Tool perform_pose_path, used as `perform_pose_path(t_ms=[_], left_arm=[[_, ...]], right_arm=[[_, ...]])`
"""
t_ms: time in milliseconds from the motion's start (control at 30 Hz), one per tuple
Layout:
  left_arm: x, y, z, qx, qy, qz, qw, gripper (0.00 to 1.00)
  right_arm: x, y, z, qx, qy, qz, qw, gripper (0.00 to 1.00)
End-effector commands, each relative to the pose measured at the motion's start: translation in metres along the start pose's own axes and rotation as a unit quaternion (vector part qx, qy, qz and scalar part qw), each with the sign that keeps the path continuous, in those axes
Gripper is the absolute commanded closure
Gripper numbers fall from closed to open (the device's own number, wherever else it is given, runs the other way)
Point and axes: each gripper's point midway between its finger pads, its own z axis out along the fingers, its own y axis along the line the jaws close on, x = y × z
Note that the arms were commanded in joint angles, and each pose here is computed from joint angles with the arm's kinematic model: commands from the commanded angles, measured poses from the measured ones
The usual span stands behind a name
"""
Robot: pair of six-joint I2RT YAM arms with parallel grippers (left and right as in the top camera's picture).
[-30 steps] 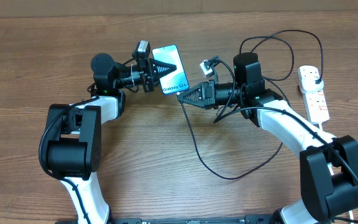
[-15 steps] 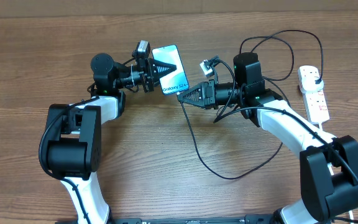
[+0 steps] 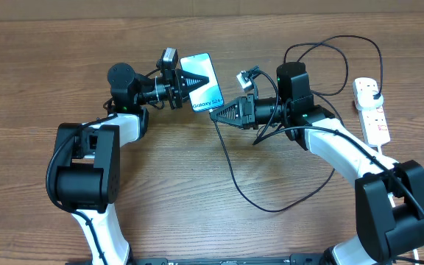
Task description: Plug charger to phone and switch on socket
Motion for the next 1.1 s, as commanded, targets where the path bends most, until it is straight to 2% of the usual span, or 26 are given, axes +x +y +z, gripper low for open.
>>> perform_pose_path(t_ms=[0, 1067], left_arm=[[-0.0010, -0.0064, 0.0041, 0.003, 0.004, 0.029, 1.000, 0.96], [0.0008, -0.0064, 0.0095, 0.004, 0.005, 0.028, 1.000, 0.96]], right_arm=[[-0.0001, 0.0083, -0.0023, -0.008, 0.001, -0.004, 1.000, 0.96], [-0.0017, 0.0037, -0.0026, 0.002, -0.006, 0.009, 1.000, 0.96]])
